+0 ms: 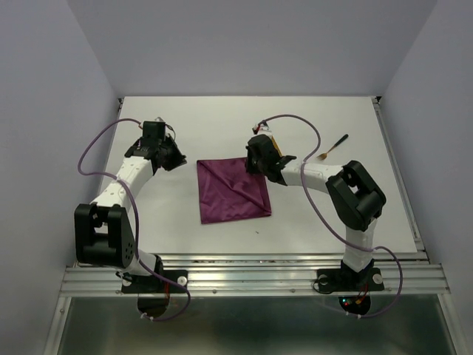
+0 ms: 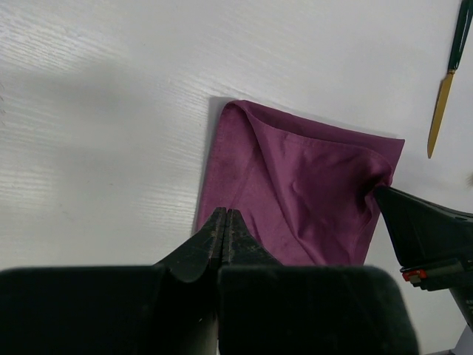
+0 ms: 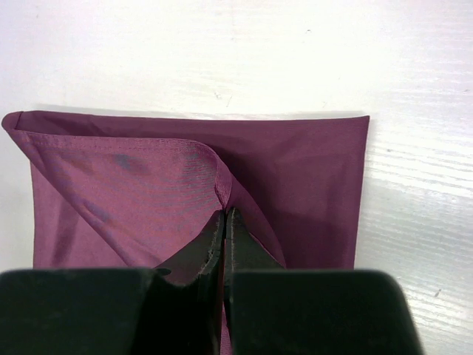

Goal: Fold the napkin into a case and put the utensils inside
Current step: Fold the top corner of the square-folded napkin at the center of the board, then smooth out the upper triangle-folded napkin at the center of the board.

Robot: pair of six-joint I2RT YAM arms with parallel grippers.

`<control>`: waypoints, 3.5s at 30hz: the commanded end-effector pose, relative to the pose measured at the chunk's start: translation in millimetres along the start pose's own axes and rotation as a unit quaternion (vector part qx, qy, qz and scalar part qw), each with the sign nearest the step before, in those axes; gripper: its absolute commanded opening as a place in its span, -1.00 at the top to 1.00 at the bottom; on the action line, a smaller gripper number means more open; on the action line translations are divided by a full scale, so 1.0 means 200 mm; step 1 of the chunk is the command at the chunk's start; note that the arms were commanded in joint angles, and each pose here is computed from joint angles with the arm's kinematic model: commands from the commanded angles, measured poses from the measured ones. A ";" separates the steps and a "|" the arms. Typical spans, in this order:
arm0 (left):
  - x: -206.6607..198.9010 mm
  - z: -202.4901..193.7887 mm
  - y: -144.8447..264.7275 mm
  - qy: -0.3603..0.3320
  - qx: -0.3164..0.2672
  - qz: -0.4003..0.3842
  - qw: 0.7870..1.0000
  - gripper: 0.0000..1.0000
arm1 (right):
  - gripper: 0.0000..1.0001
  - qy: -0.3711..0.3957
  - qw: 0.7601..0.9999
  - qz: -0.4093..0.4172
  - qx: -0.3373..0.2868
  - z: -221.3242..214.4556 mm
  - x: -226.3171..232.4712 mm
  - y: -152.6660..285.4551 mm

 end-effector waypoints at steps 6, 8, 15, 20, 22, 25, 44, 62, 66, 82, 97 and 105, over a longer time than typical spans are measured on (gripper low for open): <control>0.02 0.00 -0.04 -0.007 0.006 0.000 1.000 0.96 | 0.99 -0.017 0.999 -0.014 -0.032 0.09 0.00 -0.06; 0.02 -0.01 -0.05 -0.006 0.007 0.000 1.000 0.96 | 0.99 -0.015 0.999 -0.014 -0.032 0.09 0.00 -0.07; 0.01 -0.01 -0.06 -0.006 0.010 -0.003 1.000 0.96 | 0.98 -0.008 0.999 -0.014 -0.028 0.09 0.01 -0.10; 0.02 -0.01 -0.07 -0.005 0.012 -0.005 1.000 0.96 | 0.97 -0.007 1.000 -0.017 -0.021 0.09 0.01 -0.12; 0.02 -0.01 -0.07 -0.005 0.014 -0.005 1.000 0.96 | 0.97 -0.009 1.000 -0.020 -0.023 0.10 0.00 -0.13; 0.01 -0.01 -0.06 -0.006 0.012 -0.006 1.000 0.96 | 0.97 -0.010 0.999 -0.023 -0.024 0.10 -0.01 -0.12; -0.08 0.04 -0.13 -0.034 0.024 -0.021 0.999 0.91 | 0.26 -0.002 0.998 -0.046 -0.051 0.24 -0.06 0.04; -0.23 0.02 -0.47 -0.048 0.077 -0.036 0.995 0.92 | 0.34 -0.029 0.995 0.049 0.087 -0.04 -0.13 0.46; -0.23 0.02 -0.52 -0.047 0.083 -0.028 0.995 0.92 | 0.35 -0.015 0.990 0.064 0.128 -0.12 -0.13 0.51; -0.22 -0.01 -0.53 -0.050 0.089 -0.023 0.994 0.94 | 0.46 -0.011 0.990 0.000 0.140 -0.26 -0.21 0.50; -0.22 0.04 -0.41 -0.058 0.068 -0.009 0.996 0.94 | 0.57 -0.020 0.993 0.044 0.110 -0.24 -0.08 0.57; -0.20 0.04 -0.50 -0.058 0.074 0.020 0.995 0.94 | 0.59 -0.020 0.992 0.011 0.127 -0.31 -0.13 0.52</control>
Point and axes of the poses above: each gripper's point midway between its finger pads, its own y axis back along the fingers, its own x axis along the line the jaws close on, z = x × y, the point moved 9 cm from there along y, back along the fingers, and after that the axes turned 11 degrees about -y, right-handed, at the moved point
